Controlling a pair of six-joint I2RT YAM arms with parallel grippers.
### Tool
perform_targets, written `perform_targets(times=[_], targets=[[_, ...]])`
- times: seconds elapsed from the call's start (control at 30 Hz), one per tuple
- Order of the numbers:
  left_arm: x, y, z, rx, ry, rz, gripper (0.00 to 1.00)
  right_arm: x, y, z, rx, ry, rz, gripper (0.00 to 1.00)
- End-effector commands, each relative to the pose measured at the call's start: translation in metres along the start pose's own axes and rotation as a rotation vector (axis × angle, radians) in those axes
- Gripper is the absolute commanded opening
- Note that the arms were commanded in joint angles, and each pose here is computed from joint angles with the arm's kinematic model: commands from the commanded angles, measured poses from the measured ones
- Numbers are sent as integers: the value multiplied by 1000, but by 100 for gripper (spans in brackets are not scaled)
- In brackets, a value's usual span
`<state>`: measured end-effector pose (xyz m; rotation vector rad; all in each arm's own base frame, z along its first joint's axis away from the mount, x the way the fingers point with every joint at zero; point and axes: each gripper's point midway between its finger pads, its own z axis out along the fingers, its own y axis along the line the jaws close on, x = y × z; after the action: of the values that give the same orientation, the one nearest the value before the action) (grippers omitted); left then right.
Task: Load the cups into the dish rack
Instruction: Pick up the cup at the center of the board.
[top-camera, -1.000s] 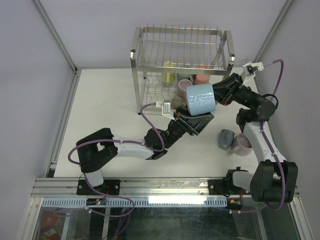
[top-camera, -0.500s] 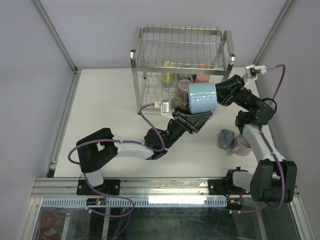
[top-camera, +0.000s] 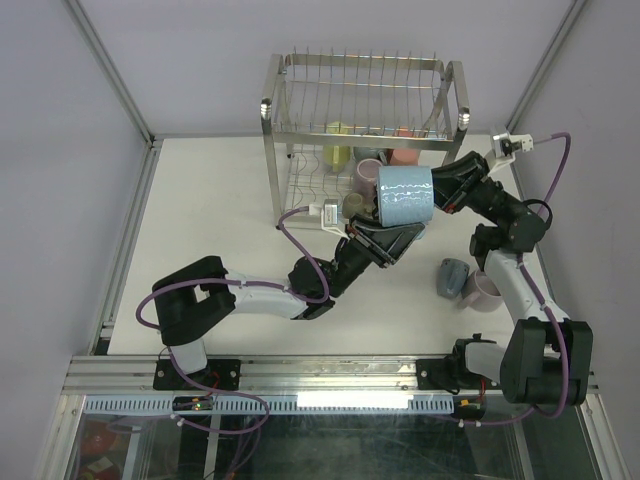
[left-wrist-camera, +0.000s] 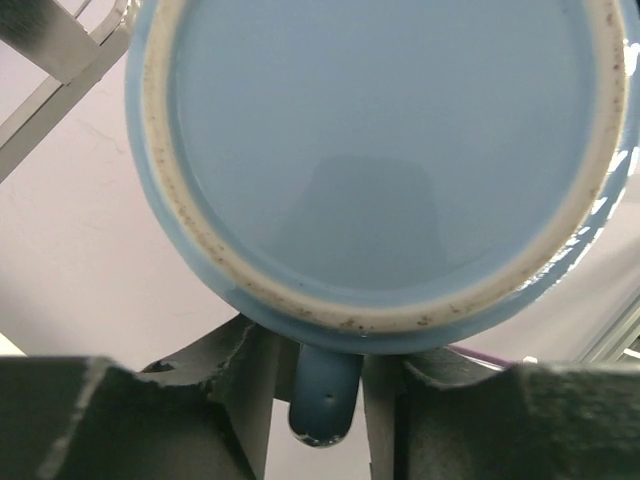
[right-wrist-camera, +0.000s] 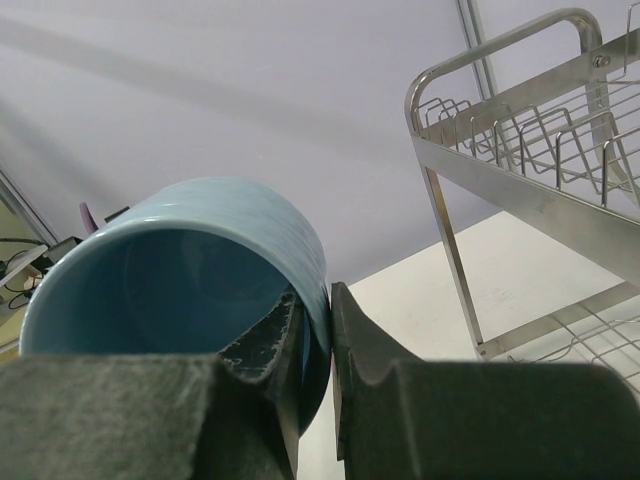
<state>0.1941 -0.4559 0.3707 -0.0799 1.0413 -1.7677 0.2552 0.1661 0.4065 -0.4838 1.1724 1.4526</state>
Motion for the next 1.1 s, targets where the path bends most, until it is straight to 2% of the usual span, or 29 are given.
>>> perform_targets(times=[0.0,0.2,0.4,0.5,0.67,0.8,0.9,1.07], targets=[[-76,-65,6,216,-271,-102,29,-15,36,3,-90,-44,-115,0],[-77,-63,6,220,-265,-90,1,-12,36,2,-91,-29,-125,2],[-78,-64,2,239,-239,-104,0,-9,34,-1,-84,-15,-141,17],[-80,-69,-1,259,-226,-84,0,-9,33,-3,-77,-11,-154,29],[-82,-75,-10,278,-201,-25,0,-9,29,-8,-58,-2,-178,53],[-86,-77,-18,278,-192,10,0,-5,27,-10,-55,25,-203,67],[-88,-77,-26,271,-186,33,0,0,27,-12,-58,56,-224,72],[-93,-79,-36,278,-171,62,0,8,23,-15,-51,95,-237,73]])
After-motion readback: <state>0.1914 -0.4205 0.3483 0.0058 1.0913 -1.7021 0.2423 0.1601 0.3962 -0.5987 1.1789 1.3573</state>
